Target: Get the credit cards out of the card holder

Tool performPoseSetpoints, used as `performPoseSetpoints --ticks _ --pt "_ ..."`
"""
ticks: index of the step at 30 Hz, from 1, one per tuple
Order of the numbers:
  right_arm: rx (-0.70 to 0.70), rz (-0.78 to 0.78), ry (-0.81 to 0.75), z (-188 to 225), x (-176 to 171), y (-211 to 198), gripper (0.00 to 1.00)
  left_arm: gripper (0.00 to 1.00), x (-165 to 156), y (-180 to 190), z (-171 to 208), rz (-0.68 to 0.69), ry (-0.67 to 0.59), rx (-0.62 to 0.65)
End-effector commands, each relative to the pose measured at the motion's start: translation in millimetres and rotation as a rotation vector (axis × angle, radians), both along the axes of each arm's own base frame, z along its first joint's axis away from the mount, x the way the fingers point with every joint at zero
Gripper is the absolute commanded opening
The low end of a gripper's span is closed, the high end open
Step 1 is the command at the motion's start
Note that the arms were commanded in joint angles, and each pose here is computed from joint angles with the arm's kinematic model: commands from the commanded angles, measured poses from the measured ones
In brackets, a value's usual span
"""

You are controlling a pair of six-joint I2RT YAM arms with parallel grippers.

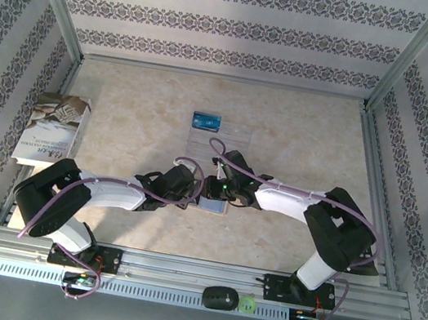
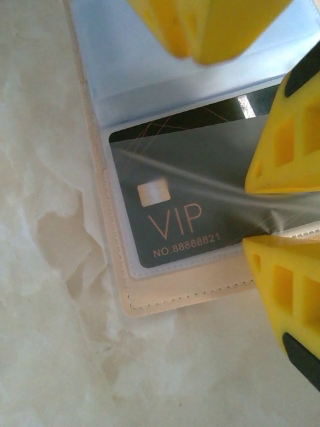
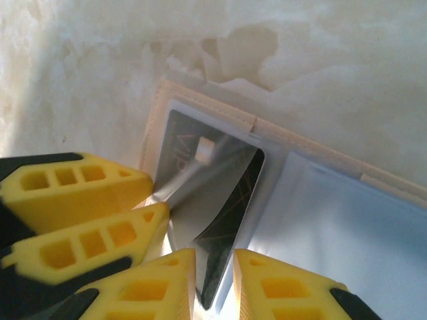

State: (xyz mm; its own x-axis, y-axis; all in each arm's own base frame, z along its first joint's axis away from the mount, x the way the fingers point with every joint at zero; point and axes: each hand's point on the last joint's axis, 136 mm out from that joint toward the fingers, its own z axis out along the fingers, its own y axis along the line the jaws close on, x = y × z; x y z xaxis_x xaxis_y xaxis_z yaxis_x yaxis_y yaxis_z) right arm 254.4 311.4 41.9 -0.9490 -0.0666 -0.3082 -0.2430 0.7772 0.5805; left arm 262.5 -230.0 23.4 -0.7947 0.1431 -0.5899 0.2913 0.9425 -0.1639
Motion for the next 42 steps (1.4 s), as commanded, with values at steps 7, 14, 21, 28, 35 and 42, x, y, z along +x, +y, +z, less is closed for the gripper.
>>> performPoseSetpoints --ticks 7,14,21,28,35,42 --pt "0.077 -0.055 0.091 -9 5 8 0.19 0.25 -30 13 -29 -0.023 0.121 0.054" --pt "0.070 -0.077 0.116 -15 5 6 0.16 0.25 -30 11 -29 -0.029 0.124 0.051" --pt "0.033 -0.103 0.136 -26 -1 -5 0.15 0.26 -31 11 -30 -0.026 0.126 0.040" --pt "0.050 -0.095 0.140 -26 0 0 0.15 0.26 -32 11 -30 -0.029 0.127 0.041" --pt "0.066 -0.083 0.151 -27 2 10 0.17 0.27 -33 9 -33 -0.036 0.136 0.033" --pt "0.057 -0.072 0.163 -34 1 13 0.08 0.30 -35 5 -35 -0.047 0.146 0.017"
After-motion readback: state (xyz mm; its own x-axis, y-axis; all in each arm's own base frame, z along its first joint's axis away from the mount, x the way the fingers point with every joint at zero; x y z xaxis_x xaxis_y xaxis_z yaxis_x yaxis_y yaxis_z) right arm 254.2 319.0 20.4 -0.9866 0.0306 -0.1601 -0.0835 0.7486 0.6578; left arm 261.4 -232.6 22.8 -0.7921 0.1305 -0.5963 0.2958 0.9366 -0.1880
